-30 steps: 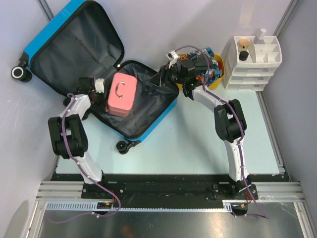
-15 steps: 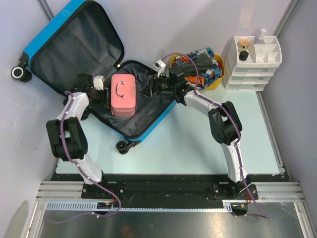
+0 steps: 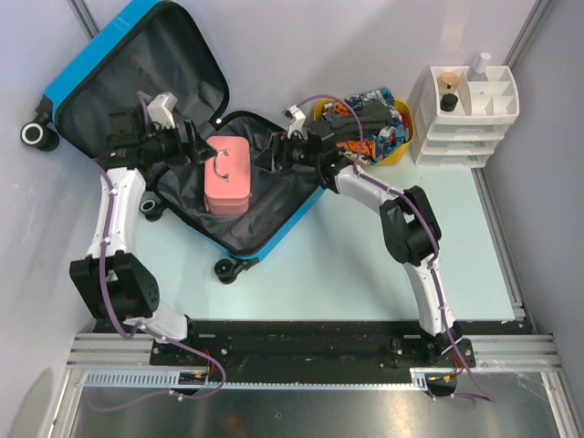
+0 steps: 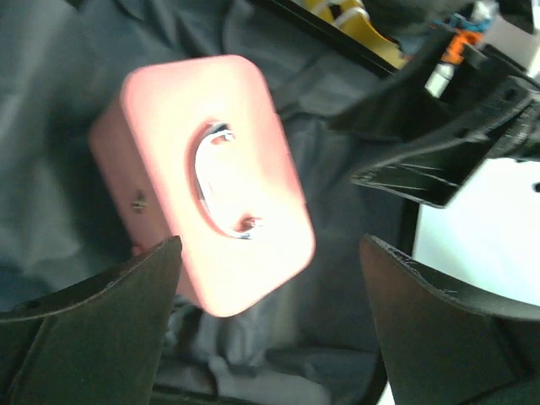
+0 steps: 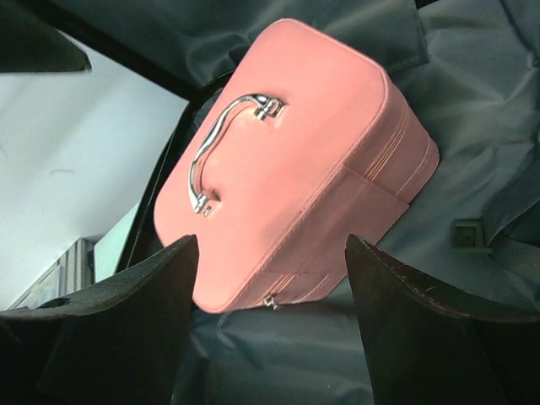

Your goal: Open, take out, and arrange the luggage

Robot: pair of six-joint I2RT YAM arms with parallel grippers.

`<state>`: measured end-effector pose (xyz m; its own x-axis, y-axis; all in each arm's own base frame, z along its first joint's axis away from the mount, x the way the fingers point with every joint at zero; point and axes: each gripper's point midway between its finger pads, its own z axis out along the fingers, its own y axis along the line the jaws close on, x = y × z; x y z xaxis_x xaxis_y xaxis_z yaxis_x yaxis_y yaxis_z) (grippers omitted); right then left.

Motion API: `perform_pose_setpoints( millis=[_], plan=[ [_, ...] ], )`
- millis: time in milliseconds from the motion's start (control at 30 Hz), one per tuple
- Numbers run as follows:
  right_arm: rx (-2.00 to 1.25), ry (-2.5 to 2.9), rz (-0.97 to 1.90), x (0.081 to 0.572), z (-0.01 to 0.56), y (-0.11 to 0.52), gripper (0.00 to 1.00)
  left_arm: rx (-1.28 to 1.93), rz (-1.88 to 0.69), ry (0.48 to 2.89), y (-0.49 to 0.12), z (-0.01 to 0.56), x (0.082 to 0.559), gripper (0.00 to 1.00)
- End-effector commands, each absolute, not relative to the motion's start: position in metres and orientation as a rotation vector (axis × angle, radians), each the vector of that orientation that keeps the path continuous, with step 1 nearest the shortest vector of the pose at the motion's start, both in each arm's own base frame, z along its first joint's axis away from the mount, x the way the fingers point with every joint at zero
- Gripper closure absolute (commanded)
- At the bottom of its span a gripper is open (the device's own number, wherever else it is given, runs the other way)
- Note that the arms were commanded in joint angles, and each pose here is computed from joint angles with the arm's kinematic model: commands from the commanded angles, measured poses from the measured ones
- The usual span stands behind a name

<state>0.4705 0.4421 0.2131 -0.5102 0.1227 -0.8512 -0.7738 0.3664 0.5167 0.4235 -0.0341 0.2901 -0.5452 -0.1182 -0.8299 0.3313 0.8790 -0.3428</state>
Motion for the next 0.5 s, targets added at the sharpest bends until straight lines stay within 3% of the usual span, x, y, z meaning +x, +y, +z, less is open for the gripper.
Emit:
perform_pose_setpoints(
  millis=[0,467],
  plan=[
    [-0.557,1.678,1.233,0.475,0.229,0.466,0.24,0.156,-0.869,2.109,-0.077,0.279,0.414,0.09],
    [-0.567,1.728,1.057,0.474,0.198,0.492,0.27,0.092,-0.768,2.226,-0.080,0.229,0.447,0.11]
  ],
)
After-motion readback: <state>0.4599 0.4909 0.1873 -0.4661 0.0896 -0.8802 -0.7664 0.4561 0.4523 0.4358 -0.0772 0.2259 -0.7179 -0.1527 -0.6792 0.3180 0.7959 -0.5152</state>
